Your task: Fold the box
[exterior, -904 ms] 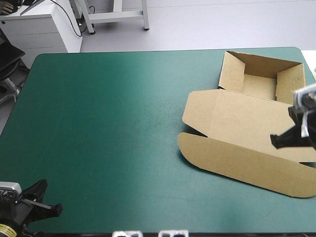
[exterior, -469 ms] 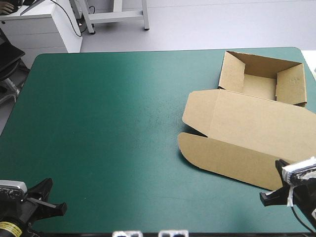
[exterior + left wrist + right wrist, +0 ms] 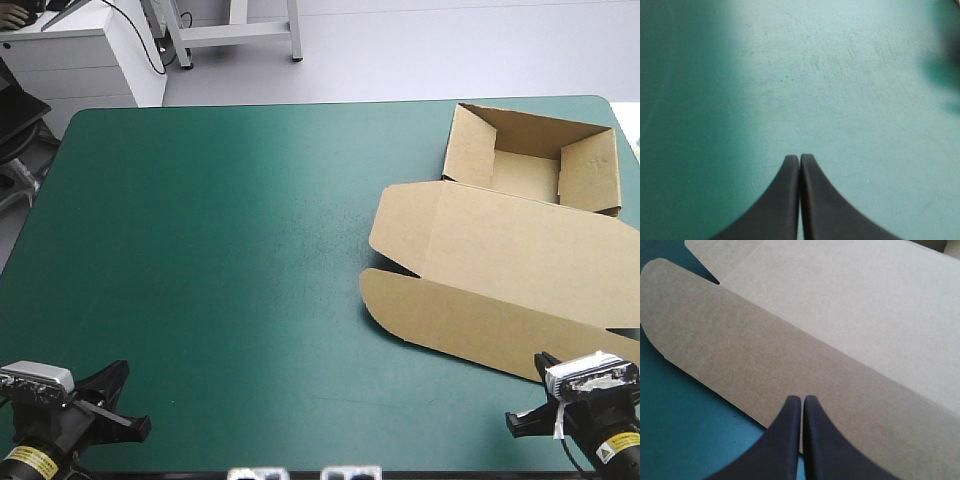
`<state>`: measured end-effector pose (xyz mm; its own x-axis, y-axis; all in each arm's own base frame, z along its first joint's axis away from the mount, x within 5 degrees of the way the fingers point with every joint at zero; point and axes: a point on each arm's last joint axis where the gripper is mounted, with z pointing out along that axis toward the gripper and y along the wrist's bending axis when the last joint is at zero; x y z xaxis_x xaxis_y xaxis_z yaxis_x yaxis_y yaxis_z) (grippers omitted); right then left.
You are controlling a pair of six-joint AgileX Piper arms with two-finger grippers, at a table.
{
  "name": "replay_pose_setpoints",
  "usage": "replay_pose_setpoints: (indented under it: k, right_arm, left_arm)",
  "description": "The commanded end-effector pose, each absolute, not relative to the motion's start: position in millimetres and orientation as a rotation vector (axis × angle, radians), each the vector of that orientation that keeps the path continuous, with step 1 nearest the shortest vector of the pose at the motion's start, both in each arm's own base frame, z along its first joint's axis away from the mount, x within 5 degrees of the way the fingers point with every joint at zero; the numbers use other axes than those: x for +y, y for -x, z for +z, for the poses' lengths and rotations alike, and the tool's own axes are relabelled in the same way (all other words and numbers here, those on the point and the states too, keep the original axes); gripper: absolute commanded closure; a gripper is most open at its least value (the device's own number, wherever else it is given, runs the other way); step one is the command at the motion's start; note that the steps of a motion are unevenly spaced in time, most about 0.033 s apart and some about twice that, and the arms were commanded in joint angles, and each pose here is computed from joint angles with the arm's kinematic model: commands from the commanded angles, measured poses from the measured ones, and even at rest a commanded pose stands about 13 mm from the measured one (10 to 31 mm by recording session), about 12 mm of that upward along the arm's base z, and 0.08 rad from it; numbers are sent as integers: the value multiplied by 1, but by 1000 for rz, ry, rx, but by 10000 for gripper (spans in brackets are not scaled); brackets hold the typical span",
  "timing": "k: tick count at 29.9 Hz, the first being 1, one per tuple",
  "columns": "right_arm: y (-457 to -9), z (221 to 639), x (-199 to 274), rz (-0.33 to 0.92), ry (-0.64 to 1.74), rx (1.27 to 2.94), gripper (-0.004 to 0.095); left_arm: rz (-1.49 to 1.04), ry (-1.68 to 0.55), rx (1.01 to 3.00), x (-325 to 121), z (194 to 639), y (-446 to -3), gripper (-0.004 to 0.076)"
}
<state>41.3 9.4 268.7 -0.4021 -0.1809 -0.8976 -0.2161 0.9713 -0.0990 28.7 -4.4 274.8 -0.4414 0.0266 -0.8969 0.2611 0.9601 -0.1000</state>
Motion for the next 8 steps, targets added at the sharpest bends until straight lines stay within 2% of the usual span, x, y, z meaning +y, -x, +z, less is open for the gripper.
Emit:
replay_pose_setpoints:
  k: [1, 8]
  right_arm:
    - [-46, 280, 10, 55, 257, 1896, 908]
    - [-47, 279, 11, 59, 252, 1887, 909]
  left_arm:
    - [-310, -207, 1930, -7, 289, -31, 732]
    - [-323, -204, 1930, -8, 289, -31, 732]
